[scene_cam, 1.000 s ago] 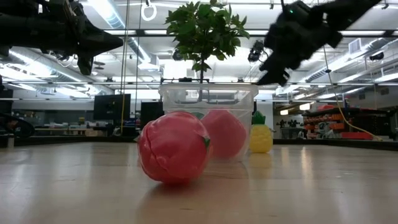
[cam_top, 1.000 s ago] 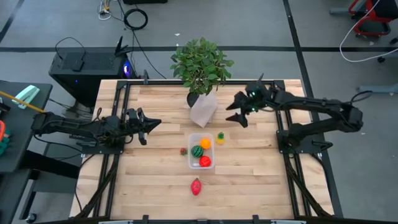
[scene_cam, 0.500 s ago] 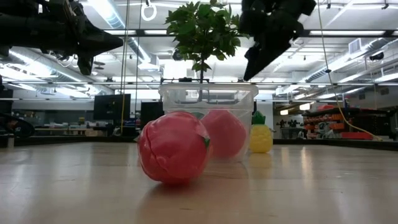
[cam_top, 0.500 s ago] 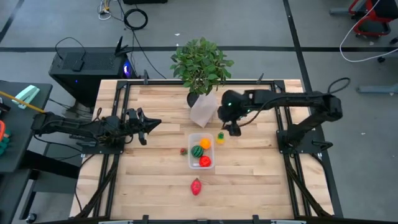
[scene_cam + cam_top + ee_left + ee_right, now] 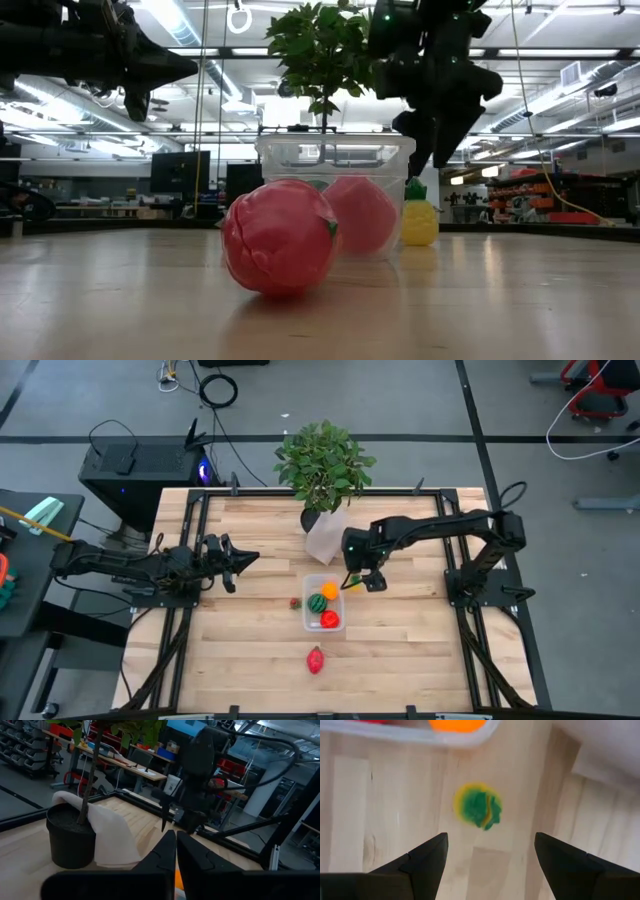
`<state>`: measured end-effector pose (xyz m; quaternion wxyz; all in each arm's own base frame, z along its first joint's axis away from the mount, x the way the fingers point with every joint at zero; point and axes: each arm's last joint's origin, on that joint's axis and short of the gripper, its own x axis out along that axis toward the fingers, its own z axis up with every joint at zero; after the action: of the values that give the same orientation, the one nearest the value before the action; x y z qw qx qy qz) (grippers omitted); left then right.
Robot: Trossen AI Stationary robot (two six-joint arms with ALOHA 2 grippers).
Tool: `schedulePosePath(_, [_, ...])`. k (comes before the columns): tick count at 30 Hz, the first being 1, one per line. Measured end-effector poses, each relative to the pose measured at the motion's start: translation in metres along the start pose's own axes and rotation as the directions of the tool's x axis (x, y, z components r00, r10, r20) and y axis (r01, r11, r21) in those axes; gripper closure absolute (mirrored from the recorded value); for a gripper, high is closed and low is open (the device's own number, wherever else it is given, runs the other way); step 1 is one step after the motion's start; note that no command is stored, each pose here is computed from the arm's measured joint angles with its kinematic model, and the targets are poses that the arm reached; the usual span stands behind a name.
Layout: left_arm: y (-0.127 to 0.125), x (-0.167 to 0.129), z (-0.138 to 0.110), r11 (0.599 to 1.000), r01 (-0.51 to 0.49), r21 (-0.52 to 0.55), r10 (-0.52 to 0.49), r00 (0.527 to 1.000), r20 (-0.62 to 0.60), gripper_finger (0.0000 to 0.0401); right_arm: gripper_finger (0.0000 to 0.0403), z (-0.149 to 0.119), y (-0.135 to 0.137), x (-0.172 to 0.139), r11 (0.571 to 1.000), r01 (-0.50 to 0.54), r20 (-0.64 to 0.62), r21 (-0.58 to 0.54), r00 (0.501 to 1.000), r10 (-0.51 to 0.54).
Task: Pick and placing Produce into tupperware
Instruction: Put the yellow pineapple into the transparent bin
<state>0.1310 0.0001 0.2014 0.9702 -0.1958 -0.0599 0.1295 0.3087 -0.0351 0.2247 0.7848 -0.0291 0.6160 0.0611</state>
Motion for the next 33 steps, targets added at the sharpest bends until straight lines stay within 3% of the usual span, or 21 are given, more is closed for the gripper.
schedulePosePath(4, [0.0, 0.0, 0.0, 1.0, 0.0, -0.015, 0.0, 1.0, 0.0, 0.0385, 0.01, 0.007, 0.002, 0.004, 1.0, -0.008, -0.075, -0.006, 0.997, 0.007])
schedulePosePath(11, [0.0, 0.0, 0.0, 1.0, 0.0, -0.02, 0.0, 1.0, 0.0, 0.0374, 0.01, 0.028, -0.007, 0.002, 1.0, -0.005, -0.06, 0.003, 0.998, 0.005])
schedulePosePath(18, [0.0, 0.0, 0.0, 1.0, 0.0, -0.019, 0.0, 1.0, -0.001, 0.0371, 0.01, 0.027, -0.008, 0.016, 0.997, -0.069, -0.136, 0.026, 0.988, 0.072])
schedulePosePath(33, [0.0, 0.0, 0.0, 1.0, 0.0, -0.018, 0.0, 1.0, 0.0, 0.0378, 0.01, 0.033, -0.006, 0.033, 0.996, -0.081, -0.13, 0.047, 0.988, 0.087])
